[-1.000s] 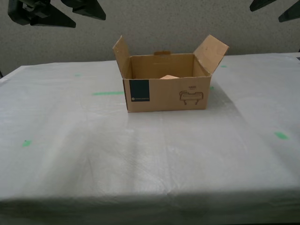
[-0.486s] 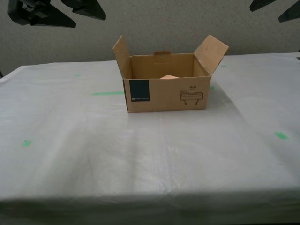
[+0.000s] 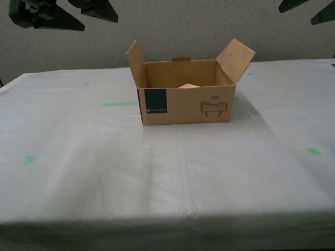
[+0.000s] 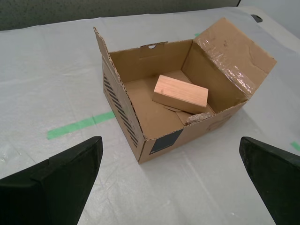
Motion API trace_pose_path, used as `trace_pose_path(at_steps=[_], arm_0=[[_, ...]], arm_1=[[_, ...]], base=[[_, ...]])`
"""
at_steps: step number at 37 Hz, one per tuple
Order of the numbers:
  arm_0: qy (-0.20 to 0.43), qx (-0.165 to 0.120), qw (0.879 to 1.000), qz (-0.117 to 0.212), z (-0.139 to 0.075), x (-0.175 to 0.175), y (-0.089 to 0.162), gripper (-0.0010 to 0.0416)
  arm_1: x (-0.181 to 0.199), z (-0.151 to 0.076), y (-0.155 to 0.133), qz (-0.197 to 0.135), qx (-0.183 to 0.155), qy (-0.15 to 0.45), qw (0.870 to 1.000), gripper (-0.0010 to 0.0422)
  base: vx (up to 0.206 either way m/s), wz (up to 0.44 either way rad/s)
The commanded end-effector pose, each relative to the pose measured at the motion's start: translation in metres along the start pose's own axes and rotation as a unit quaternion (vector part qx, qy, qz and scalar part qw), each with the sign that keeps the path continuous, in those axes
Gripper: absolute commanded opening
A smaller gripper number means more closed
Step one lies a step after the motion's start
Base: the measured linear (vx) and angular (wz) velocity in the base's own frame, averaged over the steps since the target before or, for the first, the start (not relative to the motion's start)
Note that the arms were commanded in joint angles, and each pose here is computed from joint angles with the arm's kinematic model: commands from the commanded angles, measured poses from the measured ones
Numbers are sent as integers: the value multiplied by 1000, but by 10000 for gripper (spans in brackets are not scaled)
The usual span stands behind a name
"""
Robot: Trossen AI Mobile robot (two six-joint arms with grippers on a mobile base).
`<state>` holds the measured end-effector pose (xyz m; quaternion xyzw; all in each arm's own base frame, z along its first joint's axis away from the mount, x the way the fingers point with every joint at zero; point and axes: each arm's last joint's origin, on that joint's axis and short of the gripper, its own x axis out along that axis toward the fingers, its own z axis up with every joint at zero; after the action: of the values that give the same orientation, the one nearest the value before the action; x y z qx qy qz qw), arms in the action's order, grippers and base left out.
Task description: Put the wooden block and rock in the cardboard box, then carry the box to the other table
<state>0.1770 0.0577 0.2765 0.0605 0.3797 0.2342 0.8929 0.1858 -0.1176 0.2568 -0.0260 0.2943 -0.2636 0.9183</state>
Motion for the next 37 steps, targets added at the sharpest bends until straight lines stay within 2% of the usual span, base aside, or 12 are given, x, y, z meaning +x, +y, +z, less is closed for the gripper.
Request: trace_pose_path(at_steps=[1, 37], arm_0=[[-1, 0, 1000, 0, 0, 0, 0, 394], [-1, 0, 1000, 0, 0, 0, 0, 394]], arm_1=[[0, 0, 0, 0, 0, -1, 1000, 400], [0, 0, 0, 0, 0, -1, 1000, 400]], base=[[0, 0], [0, 0]])
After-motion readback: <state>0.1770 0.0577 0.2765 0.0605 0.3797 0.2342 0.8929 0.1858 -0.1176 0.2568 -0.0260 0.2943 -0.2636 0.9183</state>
